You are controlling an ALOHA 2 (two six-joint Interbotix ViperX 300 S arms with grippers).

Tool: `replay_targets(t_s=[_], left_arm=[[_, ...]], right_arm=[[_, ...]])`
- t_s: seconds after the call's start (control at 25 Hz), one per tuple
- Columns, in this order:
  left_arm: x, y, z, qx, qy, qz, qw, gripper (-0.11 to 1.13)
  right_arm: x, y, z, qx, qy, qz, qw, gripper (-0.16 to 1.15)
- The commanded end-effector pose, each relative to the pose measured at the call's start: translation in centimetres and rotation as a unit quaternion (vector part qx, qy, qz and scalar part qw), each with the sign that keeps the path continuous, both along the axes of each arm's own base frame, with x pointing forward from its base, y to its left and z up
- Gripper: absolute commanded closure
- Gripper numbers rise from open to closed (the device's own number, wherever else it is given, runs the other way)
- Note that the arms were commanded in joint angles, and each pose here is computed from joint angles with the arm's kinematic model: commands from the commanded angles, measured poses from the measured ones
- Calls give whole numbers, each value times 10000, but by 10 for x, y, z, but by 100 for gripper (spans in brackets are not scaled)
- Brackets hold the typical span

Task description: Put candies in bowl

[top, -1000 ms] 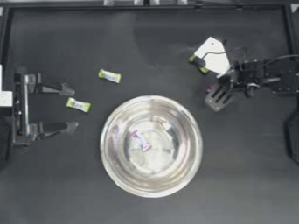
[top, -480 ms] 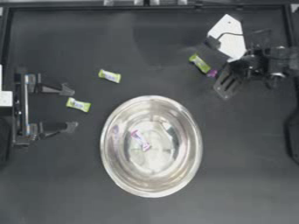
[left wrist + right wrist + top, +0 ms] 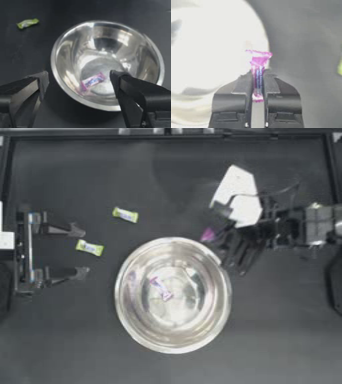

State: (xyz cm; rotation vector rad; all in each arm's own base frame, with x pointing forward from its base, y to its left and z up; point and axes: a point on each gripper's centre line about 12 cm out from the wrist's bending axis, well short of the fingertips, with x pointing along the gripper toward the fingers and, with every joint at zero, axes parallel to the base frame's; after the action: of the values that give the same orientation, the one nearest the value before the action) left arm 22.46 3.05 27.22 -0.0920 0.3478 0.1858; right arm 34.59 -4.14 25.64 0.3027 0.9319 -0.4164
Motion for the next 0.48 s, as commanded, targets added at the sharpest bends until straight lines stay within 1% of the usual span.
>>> replay_targets(t_s=[0.04, 0.24, 0.48], left_arm=[[2, 0, 3, -6, -30, 3, 10000, 0], [2, 0, 3, -6, -30, 3, 10000, 0], [2, 0, 3, -6, -30, 3, 10000, 0]], right_arm=[[25, 17, 8, -36, -177, 309, 9994, 59], [44, 26, -9, -41, -12, 459, 9989, 59], [56, 31, -27, 30, -87, 585, 9982, 59]])
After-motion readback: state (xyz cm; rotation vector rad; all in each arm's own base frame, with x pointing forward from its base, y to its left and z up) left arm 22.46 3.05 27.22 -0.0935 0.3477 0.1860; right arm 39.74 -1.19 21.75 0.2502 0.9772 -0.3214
